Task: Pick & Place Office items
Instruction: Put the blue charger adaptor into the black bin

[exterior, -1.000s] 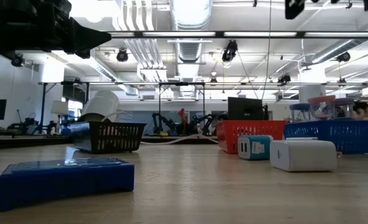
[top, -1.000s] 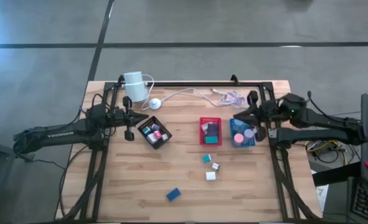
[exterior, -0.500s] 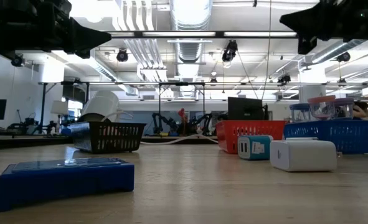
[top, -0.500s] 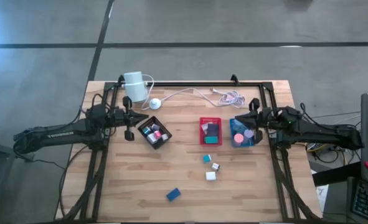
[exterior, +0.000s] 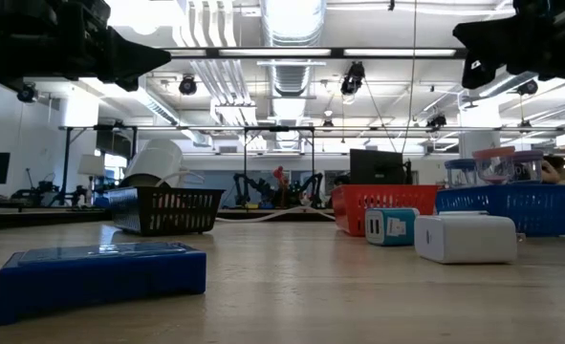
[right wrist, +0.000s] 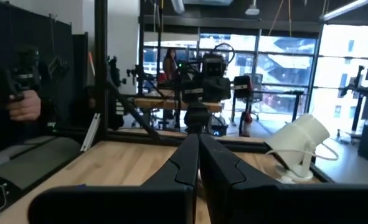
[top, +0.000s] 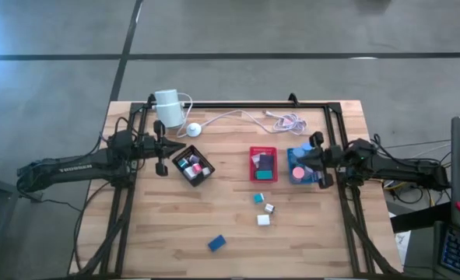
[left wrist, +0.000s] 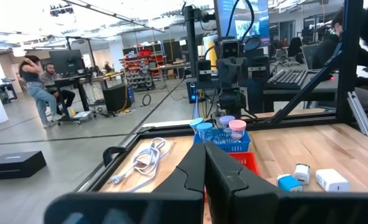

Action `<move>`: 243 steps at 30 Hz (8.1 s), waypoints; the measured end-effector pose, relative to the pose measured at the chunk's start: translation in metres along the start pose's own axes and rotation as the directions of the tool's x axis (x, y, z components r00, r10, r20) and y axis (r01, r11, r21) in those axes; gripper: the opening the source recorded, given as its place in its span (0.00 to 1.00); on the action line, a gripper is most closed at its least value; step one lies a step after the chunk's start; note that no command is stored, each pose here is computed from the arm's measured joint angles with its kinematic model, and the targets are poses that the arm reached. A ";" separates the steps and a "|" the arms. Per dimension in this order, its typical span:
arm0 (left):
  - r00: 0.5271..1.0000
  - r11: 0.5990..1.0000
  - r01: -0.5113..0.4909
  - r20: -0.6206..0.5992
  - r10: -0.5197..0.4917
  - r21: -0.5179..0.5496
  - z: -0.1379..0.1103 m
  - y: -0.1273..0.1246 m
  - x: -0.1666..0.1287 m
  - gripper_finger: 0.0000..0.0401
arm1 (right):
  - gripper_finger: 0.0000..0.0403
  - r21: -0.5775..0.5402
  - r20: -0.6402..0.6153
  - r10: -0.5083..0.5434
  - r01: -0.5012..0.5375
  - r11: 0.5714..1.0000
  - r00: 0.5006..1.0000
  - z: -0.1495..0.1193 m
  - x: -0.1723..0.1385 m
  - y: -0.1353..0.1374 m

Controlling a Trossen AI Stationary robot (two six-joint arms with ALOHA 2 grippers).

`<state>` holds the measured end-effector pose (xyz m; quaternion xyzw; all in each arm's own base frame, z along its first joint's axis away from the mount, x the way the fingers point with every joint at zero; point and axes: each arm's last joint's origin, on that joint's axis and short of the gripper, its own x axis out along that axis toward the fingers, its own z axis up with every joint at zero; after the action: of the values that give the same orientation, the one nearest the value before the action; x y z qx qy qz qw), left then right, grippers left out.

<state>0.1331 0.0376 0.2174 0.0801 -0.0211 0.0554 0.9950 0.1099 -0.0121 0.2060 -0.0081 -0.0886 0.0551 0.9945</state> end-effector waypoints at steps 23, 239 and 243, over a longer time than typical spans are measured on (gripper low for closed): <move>0.996 1.000 0.017 -0.091 -0.019 -0.026 -0.012 0.000 0.009 0.01 | 0.02 -0.043 0.026 0.101 -0.100 0.994 0.995 -0.012 -0.005 0.004; 0.996 0.984 -0.062 0.054 0.072 -0.167 -0.031 -0.034 -0.036 0.45 | 0.02 0.006 0.000 -0.012 0.012 1.000 1.000 -0.016 -0.003 0.000; 0.986 0.973 -0.131 0.073 0.147 -0.191 -0.010 -0.028 -0.037 0.45 | 0.02 -0.002 0.002 -0.012 0.012 1.000 1.000 -0.015 -0.003 0.000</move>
<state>0.1002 0.0074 0.2012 -0.0123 -0.0748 0.1194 0.9900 0.1095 -0.0125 0.1905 -0.0084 -0.0899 0.0491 0.9947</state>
